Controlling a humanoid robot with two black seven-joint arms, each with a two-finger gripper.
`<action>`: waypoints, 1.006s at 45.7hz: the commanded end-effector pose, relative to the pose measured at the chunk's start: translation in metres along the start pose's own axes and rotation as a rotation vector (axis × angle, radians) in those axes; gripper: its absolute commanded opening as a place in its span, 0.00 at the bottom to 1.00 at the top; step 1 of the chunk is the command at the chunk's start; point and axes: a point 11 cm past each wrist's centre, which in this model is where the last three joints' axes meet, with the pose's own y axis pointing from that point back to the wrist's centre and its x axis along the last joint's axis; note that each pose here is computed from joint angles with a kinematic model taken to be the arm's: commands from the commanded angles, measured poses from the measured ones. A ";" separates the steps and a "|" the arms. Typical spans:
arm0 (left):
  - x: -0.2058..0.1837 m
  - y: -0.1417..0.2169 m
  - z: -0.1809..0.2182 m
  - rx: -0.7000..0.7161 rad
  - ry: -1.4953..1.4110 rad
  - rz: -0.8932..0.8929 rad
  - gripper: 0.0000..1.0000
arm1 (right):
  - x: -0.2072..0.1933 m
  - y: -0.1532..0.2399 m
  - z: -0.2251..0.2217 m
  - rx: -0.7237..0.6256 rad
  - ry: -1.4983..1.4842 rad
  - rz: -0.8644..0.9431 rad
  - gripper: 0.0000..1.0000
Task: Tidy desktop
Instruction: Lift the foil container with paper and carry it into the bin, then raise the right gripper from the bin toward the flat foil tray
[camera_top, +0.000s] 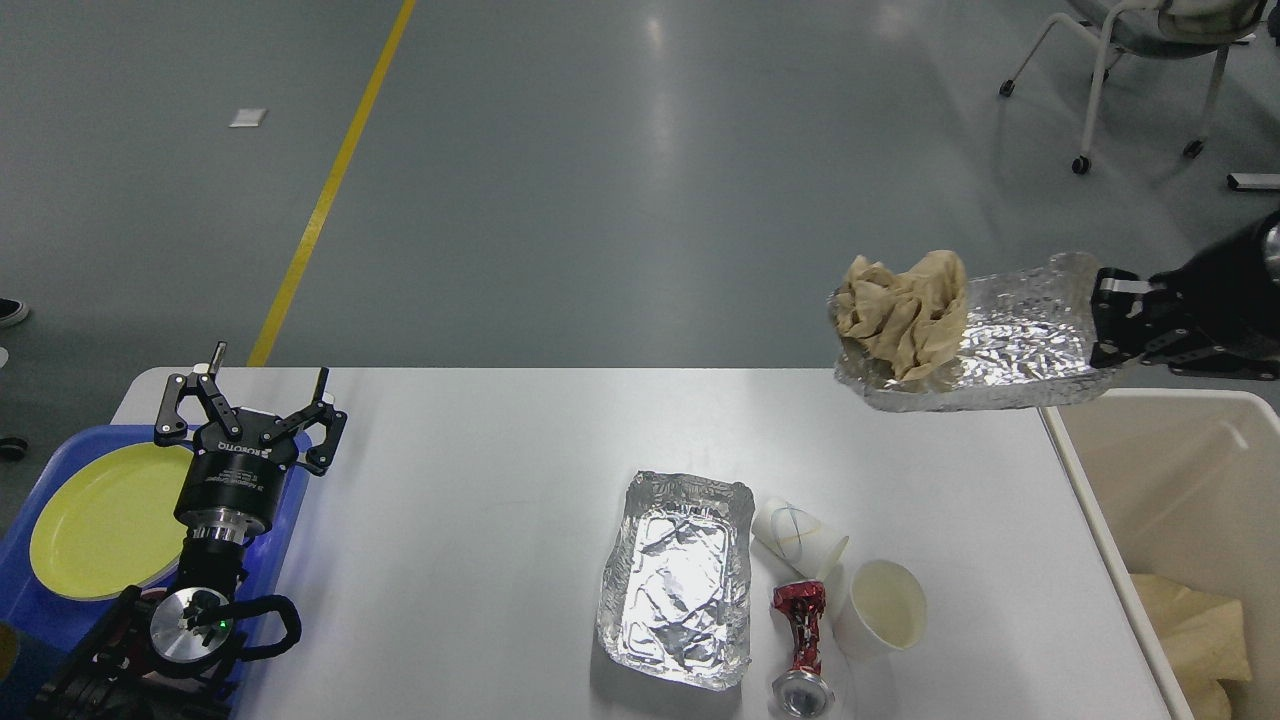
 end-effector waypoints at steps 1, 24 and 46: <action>0.000 0.000 0.000 -0.001 0.002 -0.001 0.96 | 0.018 -0.011 0.059 -0.064 -0.141 0.075 0.00; 0.000 0.000 0.000 -0.001 0.000 -0.001 0.96 | 0.007 -0.092 0.266 -0.309 -0.451 0.270 0.00; 0.000 0.000 0.000 -0.001 0.000 0.000 0.96 | -0.090 -0.214 0.319 -0.412 -0.532 0.368 0.00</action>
